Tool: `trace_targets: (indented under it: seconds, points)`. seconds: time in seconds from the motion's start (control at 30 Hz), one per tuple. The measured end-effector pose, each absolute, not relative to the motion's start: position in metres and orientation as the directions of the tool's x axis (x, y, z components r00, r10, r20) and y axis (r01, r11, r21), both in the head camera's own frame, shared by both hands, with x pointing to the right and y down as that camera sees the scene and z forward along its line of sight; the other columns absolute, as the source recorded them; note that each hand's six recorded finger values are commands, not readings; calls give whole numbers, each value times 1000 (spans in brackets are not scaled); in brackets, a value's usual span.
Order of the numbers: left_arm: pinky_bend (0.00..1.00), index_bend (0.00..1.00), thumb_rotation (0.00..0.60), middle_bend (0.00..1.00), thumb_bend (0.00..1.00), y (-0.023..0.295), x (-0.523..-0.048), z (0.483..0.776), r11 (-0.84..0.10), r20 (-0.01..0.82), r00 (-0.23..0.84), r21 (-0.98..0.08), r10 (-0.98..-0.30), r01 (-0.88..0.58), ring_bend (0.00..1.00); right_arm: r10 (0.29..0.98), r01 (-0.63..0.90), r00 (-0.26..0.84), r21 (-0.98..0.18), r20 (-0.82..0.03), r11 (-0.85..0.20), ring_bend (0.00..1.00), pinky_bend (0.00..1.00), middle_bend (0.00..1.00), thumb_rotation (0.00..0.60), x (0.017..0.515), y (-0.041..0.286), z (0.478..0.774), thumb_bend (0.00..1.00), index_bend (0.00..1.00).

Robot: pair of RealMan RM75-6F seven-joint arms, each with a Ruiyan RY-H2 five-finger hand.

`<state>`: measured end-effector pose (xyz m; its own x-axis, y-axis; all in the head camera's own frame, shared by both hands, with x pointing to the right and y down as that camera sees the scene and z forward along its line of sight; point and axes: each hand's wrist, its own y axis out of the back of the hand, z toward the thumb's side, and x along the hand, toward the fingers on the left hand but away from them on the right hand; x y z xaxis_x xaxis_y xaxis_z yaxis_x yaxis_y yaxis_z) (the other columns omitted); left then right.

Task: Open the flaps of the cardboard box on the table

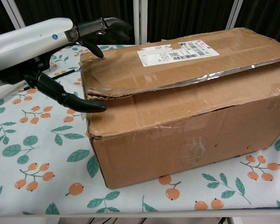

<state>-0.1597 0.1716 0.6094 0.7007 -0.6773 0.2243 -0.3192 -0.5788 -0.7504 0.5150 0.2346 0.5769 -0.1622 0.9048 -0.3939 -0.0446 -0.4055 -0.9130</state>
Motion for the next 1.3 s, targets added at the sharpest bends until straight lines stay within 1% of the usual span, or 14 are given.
trace_targets:
  seconds: [0.2,0.47,0.53,0.67,0.77,0.87,1.03,1.17,1.3]
  points:
    - [224,25,385,92,1,170,-155,611,-560,215,691,-763,-691,-323,106,903,-37,-164,-913,-396,-407,0,0,0,600,517,235,578,212,0]
    - [224,25,477,90,46,168,-153,612,-479,175,660,-821,-731,-312,106,901,-29,-168,-911,-400,-411,0,0,0,600,519,235,579,235,0]
    - [224,25,490,89,59,167,-153,612,-460,167,653,-833,-738,-308,106,900,-27,-168,-911,-402,-412,0,0,0,600,519,235,579,238,0]
    - [224,25,501,88,82,166,-154,610,-430,144,641,-846,-754,-315,106,900,-23,-166,-910,-404,-413,0,0,0,600,519,235,580,240,0]
    - [224,25,510,88,91,163,-155,605,-398,111,628,-853,-771,-337,106,899,-21,-166,-910,-404,-413,0,0,0,600,519,235,580,242,0]
    - [224,25,511,88,91,159,-157,599,-354,63,602,-855,-796,-379,106,900,-18,-164,-911,-404,-412,0,0,0,600,518,234,580,244,0]
    - [224,25,517,88,91,145,-160,590,-270,-22,531,-842,-847,-467,106,901,-15,-158,-912,-404,-411,0,0,0,600,516,234,580,246,0]
    - [224,24,518,87,91,130,-162,588,-235,-42,482,-834,-875,-499,106,903,-12,-153,-913,-401,-408,0,0,0,600,515,233,580,246,0]
    - [224,24,520,85,90,108,-164,586,-194,-50,432,-842,-900,-503,106,906,-10,-150,-916,-395,-401,0,0,0,600,513,232,578,248,0]
